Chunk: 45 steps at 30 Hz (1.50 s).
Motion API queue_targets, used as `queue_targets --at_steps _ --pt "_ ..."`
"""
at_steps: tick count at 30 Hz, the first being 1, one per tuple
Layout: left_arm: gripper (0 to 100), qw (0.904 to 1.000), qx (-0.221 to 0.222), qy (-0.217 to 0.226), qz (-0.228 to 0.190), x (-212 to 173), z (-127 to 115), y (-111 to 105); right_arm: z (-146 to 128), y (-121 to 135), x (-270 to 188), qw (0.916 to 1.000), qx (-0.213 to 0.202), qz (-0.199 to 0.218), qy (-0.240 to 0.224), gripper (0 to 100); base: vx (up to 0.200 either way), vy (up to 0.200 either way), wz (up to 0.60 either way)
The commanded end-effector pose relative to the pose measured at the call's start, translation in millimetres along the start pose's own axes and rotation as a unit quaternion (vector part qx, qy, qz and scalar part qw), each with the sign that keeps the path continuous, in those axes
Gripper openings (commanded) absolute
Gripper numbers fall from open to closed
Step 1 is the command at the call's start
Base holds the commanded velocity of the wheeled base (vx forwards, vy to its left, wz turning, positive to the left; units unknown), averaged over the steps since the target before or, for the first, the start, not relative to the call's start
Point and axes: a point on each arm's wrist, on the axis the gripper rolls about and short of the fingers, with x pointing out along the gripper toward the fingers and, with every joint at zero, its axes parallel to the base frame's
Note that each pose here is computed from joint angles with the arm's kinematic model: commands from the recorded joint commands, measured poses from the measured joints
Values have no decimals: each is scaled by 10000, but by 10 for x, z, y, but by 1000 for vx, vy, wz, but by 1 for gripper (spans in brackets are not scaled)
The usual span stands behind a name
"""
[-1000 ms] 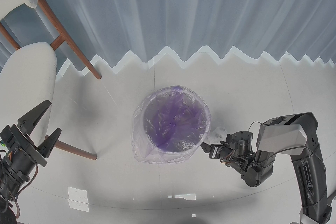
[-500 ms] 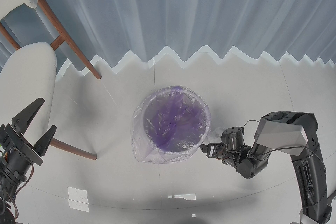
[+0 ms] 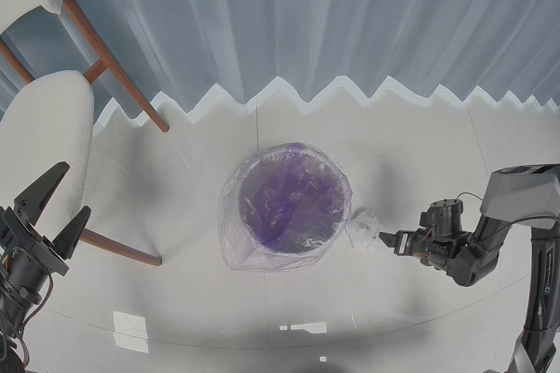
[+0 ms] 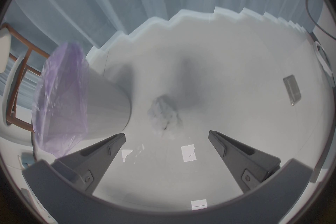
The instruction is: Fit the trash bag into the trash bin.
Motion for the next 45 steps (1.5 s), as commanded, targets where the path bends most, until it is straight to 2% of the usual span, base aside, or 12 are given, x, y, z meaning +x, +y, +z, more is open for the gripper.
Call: queue_targets --at_steps 1,5,16,20,26,29,32,36,40,41,45 --pt "100 9997 -6 220 122 -9 -33 61 308 -335 -174 9993 -41 -170 -340 100 0 0 0" --pt "100 9983 -43 303 500 11 -36 151 242 -378 97 9995 -89 -207 -205 100 0 0 0" --pt "100 9982 -51 288 523 17 -32 156 390 -396 788 9995 -121 -223 -161 100 0 0 0" --pt "100 9980 -61 303 557 41 -30 167 447 -341 897 9996 -172 -184 -96 100 0 0 0" --pt "100 9973 -94 360 629 62 -40 192 478 -181 1088 9984 -525 120 151 100 0 0 0" --pt "100 9972 -106 365 642 70 -40 197 464 -143 1144 9953 -812 415 322 100 0 0 0" --pt "100 9970 -136 380 660 74 -43 202 455 -133 1186 9923 -977 514 553 100 0 0 0" --pt "100 9964 -156 417 724 99 -49 226 512 -118 1202 9891 -974 464 998 100 0 0 0" --pt "100 9963 -158 420 731 123 -43 227 538 -108 1212 9879 -956 524 1106 100 0 0 0" --pt "100 9963 -152 423 738 142 -39 229 530 -110 1241 9878 -954 539 1108 0 0 0 0" --pt "100 9962 -131 435 740 148 -38 231 537 -107 1251 9878 -954 581 1084 0 0 0 0"
